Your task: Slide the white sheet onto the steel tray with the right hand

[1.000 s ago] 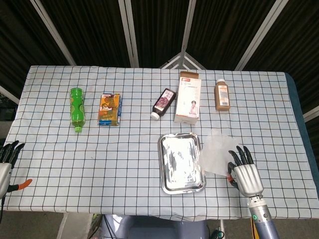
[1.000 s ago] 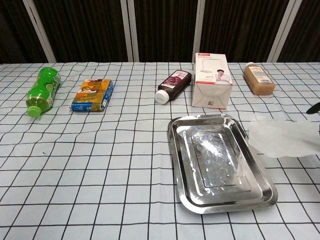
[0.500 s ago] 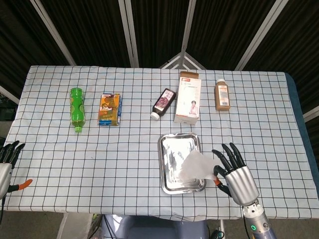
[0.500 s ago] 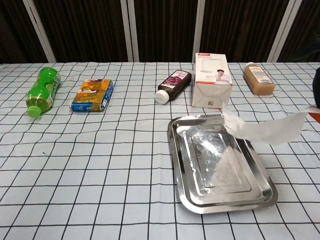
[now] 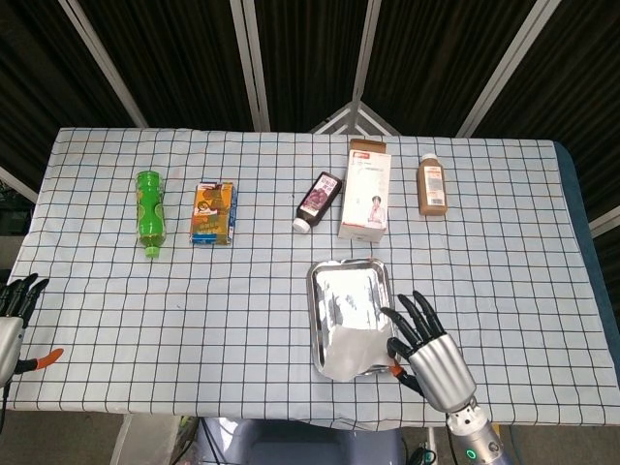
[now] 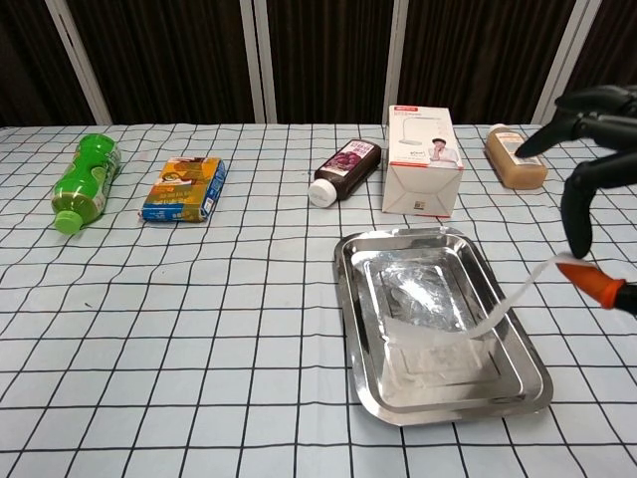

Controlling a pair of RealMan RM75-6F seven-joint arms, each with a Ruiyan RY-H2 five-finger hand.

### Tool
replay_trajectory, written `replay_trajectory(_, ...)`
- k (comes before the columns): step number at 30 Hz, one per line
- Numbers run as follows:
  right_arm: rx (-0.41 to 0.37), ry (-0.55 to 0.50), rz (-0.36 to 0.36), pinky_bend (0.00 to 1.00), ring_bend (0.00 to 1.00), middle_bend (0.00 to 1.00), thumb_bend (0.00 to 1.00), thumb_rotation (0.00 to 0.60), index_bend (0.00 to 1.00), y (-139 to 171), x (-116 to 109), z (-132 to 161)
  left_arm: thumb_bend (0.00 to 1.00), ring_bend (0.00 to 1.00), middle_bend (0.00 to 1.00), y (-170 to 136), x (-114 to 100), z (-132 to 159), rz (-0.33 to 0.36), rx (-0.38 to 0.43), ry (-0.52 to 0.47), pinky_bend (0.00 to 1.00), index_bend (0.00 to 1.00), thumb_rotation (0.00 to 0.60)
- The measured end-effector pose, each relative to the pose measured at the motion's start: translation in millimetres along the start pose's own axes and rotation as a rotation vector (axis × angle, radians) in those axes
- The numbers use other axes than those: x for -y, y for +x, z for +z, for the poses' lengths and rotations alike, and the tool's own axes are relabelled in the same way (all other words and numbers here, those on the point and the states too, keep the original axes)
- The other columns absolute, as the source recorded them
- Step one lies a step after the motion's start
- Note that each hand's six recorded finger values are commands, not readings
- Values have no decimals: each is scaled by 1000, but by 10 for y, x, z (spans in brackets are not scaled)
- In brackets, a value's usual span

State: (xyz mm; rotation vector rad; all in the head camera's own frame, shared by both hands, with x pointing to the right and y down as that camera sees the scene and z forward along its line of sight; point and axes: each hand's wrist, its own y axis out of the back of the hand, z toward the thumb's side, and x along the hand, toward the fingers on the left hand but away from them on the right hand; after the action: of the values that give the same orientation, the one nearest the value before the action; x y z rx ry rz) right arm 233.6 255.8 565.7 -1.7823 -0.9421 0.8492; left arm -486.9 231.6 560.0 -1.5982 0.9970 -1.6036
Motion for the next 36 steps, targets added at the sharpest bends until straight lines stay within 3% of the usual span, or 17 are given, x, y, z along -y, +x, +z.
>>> replay_trajectory(11,14,53,134,0,85,259,471,600,663,165,440,-115,0,0,0,-4,4,6,-2,1,0,0,0,600)
replay_trajectory(27,-39,71,190,0,85,260,470,600,663,-86,749,-150,0,0,0,9,18,-4,-10,-5,-2,0,0,600)
replay_trajectory(36,-64,88,197,0,86,260,470,600,663,-217,793,-213,0,0,0,15,21,-5,-10,-8,-1,0,0,600)
